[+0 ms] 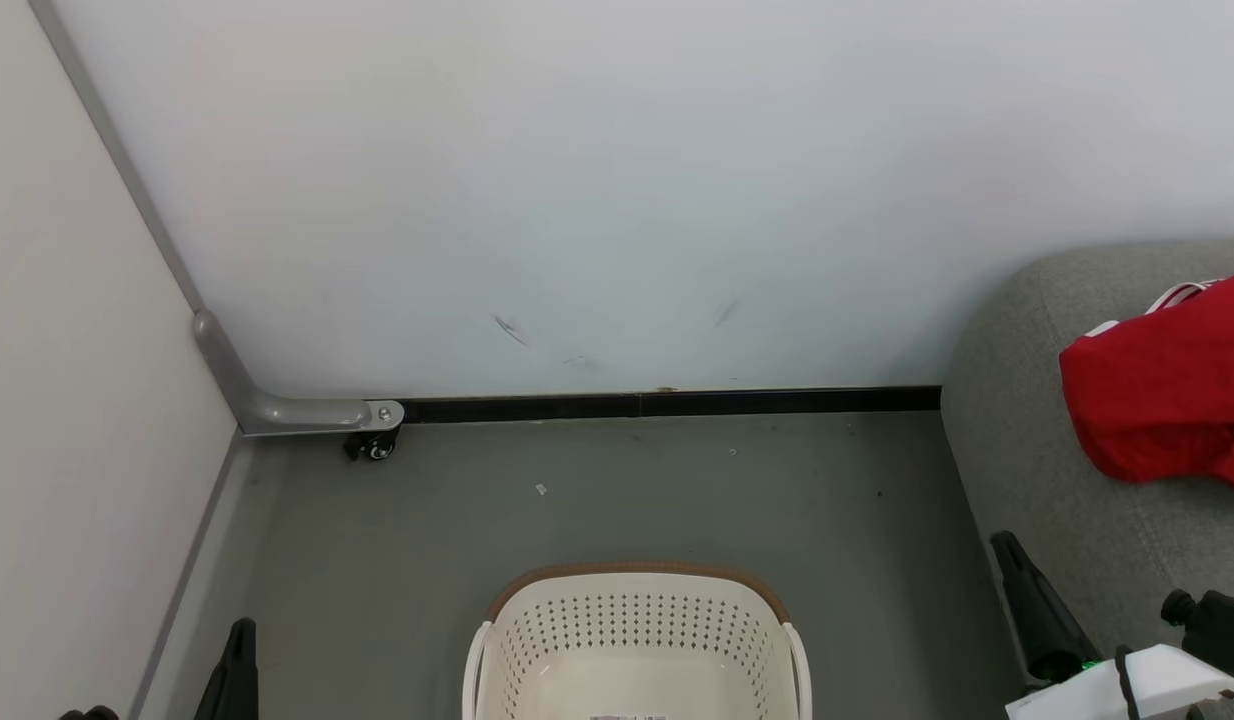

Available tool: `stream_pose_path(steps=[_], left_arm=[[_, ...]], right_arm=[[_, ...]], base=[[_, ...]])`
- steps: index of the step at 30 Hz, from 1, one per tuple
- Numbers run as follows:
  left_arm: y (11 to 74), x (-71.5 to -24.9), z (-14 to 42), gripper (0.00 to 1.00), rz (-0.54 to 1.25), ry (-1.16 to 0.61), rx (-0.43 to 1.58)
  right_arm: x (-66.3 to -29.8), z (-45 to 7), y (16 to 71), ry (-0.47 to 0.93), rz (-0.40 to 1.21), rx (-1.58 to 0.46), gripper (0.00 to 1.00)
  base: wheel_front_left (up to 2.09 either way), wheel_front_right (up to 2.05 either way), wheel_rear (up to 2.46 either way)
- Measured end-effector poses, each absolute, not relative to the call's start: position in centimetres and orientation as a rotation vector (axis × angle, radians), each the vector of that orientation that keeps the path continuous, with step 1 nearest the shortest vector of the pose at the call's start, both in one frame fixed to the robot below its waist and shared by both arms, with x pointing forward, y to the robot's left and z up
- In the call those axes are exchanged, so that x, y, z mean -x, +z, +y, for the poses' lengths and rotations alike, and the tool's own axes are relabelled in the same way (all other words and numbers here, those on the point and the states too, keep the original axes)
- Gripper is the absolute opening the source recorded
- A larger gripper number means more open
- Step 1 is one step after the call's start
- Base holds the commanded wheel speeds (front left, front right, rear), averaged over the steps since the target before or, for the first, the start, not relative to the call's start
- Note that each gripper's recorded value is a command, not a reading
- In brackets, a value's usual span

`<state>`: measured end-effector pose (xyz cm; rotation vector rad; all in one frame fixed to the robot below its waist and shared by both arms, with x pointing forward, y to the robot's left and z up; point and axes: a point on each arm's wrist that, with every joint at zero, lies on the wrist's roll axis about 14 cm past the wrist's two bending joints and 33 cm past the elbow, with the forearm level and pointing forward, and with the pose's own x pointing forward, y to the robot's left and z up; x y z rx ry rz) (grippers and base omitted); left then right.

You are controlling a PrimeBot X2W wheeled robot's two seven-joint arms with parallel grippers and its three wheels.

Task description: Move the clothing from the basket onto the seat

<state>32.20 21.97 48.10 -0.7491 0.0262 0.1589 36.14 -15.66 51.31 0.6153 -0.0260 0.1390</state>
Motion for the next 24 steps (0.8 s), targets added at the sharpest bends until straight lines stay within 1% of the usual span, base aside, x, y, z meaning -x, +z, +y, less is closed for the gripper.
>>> stream_pose_path(steps=[24], left_arm=[[47.5, -33.9, 20.9, 0.0, 0.069, 0.133, 1.05]], right_arm=[[-36.4, -18.0, 49.7, 0.033, 0.032, -0.956, 0.0]], base=[[0.0, 0.0, 0.0]])
